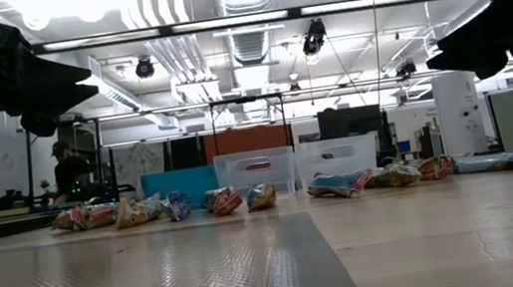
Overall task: Pick and place Granola Bars by type
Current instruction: Put the red granola bar into the left transparent bin
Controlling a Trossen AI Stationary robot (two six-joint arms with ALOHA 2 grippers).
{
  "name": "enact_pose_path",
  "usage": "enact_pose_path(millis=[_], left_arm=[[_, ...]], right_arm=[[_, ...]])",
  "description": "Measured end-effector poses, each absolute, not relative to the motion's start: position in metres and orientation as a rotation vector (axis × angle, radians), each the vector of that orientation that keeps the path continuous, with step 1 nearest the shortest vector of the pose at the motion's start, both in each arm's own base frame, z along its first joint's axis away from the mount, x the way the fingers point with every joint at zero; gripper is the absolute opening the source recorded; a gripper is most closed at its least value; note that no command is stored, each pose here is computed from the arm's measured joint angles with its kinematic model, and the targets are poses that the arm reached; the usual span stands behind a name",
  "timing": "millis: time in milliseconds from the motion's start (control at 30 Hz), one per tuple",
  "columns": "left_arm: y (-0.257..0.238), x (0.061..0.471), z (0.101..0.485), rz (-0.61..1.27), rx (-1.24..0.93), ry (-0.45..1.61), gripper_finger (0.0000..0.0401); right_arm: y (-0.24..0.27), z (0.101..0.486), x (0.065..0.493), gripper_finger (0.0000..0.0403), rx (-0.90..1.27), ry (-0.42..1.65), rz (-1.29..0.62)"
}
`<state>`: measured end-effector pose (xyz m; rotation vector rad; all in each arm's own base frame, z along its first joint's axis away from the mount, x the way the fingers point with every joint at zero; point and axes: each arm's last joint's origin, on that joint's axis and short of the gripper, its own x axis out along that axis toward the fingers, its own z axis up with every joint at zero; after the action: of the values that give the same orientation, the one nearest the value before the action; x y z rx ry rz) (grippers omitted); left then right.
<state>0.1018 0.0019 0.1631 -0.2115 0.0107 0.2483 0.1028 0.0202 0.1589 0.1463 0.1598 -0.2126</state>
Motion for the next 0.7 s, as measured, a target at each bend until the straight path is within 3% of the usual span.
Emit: enact_pose_path(millis=[700], left_arm=[[0.0019,0.1018,0.1631,0.248,-0.211,0.011,0.0159]], right_arm=[[0.0203,0.1589,0.1029,0.0245,0.176,0.157,-0.211]])
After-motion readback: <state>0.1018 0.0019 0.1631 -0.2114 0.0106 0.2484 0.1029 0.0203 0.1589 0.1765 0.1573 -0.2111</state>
